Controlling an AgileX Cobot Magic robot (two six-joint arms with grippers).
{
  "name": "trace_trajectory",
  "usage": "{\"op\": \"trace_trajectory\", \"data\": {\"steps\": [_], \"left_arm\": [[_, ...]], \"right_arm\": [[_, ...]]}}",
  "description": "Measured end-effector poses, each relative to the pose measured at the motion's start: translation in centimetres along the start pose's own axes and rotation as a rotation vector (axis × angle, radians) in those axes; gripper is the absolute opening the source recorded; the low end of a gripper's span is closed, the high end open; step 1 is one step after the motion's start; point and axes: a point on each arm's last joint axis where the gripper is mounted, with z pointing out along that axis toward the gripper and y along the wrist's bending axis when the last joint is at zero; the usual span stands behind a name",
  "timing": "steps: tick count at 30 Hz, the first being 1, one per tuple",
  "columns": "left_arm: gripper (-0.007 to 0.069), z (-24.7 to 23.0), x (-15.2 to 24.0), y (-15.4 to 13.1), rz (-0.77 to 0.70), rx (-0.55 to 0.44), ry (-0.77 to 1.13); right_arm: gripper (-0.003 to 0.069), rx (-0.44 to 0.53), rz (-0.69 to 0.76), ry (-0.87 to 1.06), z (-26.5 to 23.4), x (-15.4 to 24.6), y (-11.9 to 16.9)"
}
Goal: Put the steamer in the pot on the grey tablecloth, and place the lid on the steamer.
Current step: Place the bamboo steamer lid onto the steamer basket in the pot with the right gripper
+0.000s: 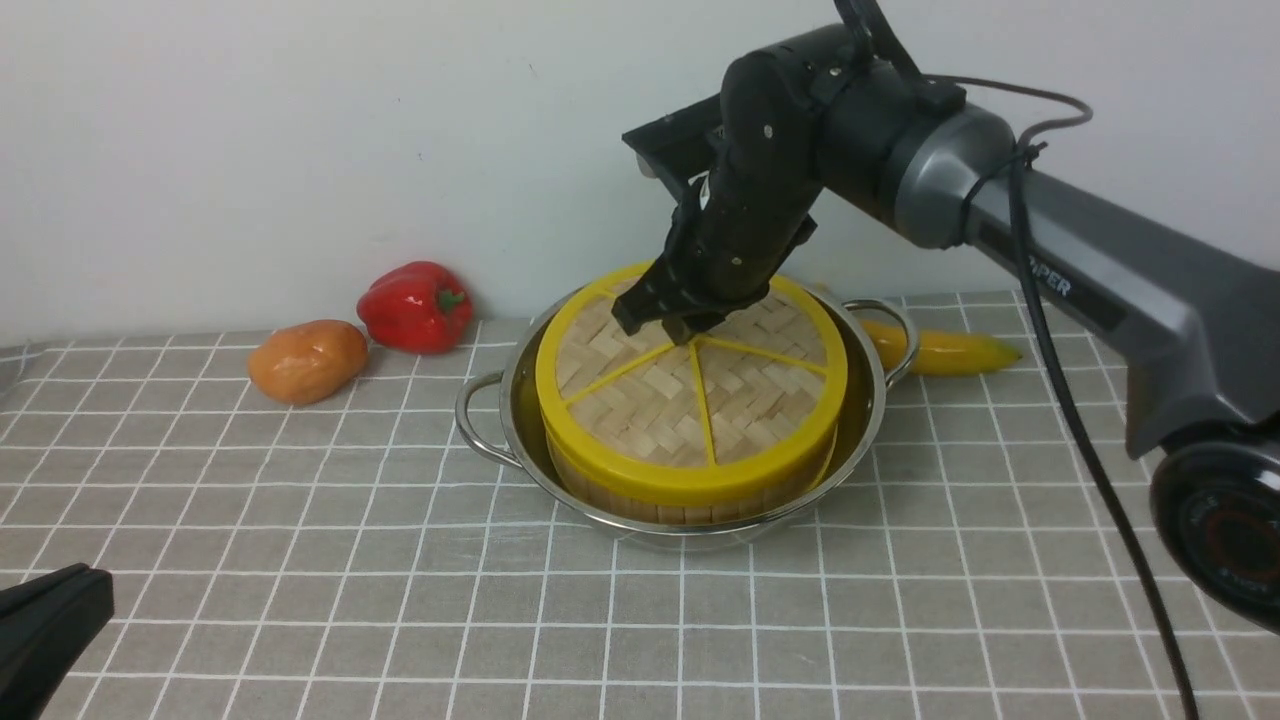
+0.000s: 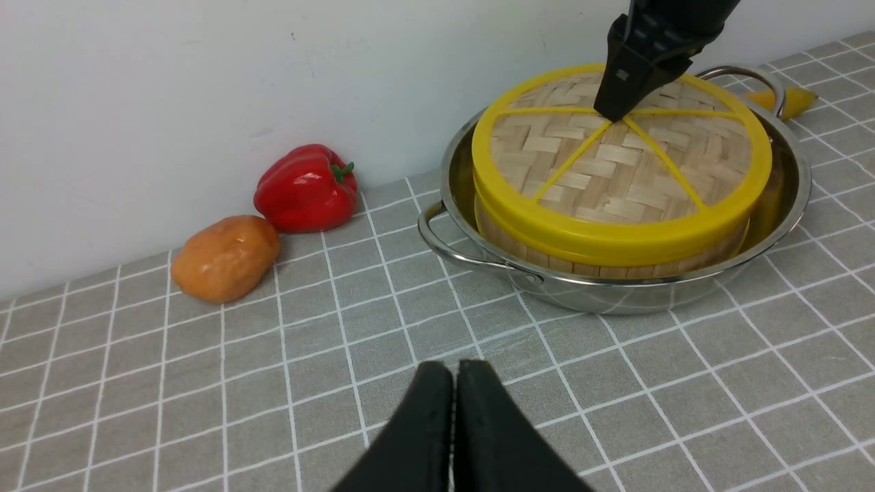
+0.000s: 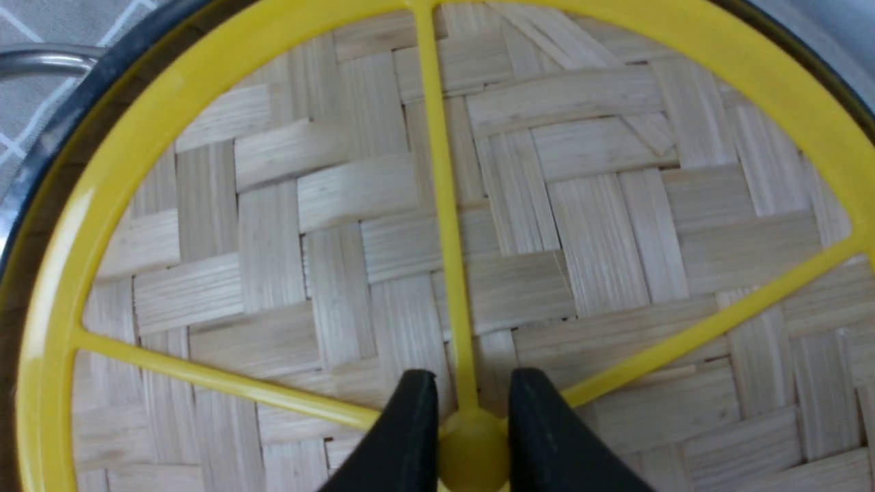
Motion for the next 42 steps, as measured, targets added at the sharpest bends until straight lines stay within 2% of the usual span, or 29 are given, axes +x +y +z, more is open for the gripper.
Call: {"op": "trace_trajectory", "data": {"steps": [42], "left_arm": [[0.0002, 0.0, 0.0, 0.0, 0.0, 0.0, 0.0]], "right_arm": [[0.0146, 0.006, -0.024, 0.0, 0.02, 0.0, -0.09]]}}
